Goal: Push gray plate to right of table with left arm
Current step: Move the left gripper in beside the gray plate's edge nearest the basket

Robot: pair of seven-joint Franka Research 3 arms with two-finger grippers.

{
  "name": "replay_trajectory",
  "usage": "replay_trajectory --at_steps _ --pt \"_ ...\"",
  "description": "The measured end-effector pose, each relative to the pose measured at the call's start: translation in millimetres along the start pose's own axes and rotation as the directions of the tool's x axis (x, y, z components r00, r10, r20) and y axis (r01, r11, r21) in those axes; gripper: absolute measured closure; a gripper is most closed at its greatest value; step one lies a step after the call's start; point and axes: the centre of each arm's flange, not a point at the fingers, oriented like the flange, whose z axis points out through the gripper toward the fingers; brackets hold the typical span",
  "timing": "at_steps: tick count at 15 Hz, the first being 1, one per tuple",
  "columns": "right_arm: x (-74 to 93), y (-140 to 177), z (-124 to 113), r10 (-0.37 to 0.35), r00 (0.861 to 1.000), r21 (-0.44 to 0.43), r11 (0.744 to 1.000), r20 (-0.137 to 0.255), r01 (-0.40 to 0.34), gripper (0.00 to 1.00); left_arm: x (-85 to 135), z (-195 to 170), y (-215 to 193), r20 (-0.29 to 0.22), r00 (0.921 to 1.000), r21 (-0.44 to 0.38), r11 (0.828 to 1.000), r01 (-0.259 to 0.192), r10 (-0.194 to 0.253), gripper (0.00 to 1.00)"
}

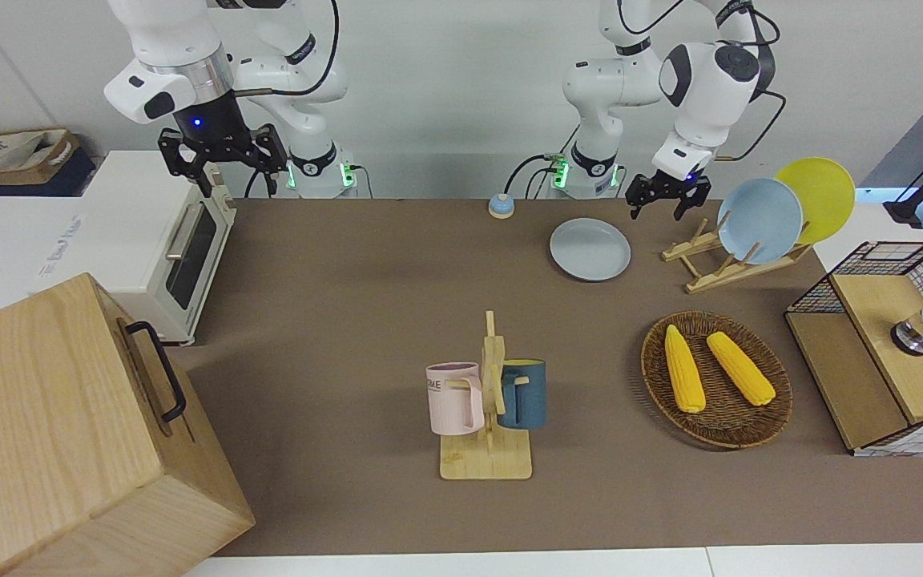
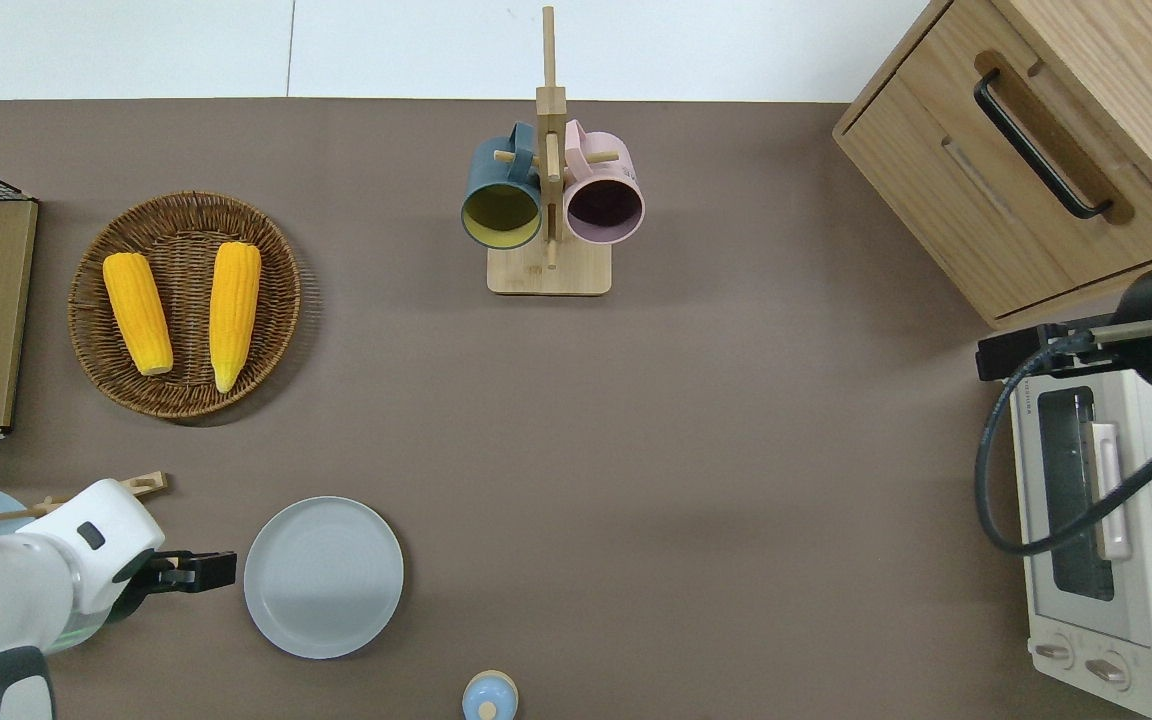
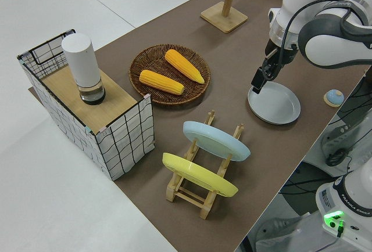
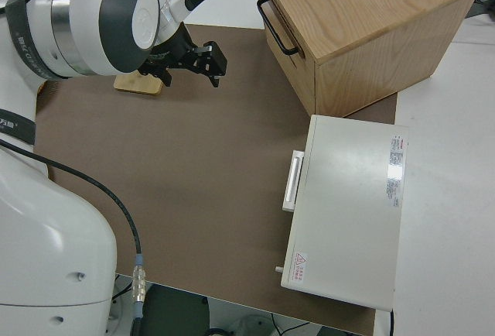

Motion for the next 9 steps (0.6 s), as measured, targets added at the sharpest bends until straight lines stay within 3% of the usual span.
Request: replay_trajectory --at_steps 9 --pt "0.0 0 0 0.000 1.000 0.000 1.000 0.000 0.000 0.01 -6 44 1 0.006 1.0000 0.003 1.000 0.004 -0.004 0.00"
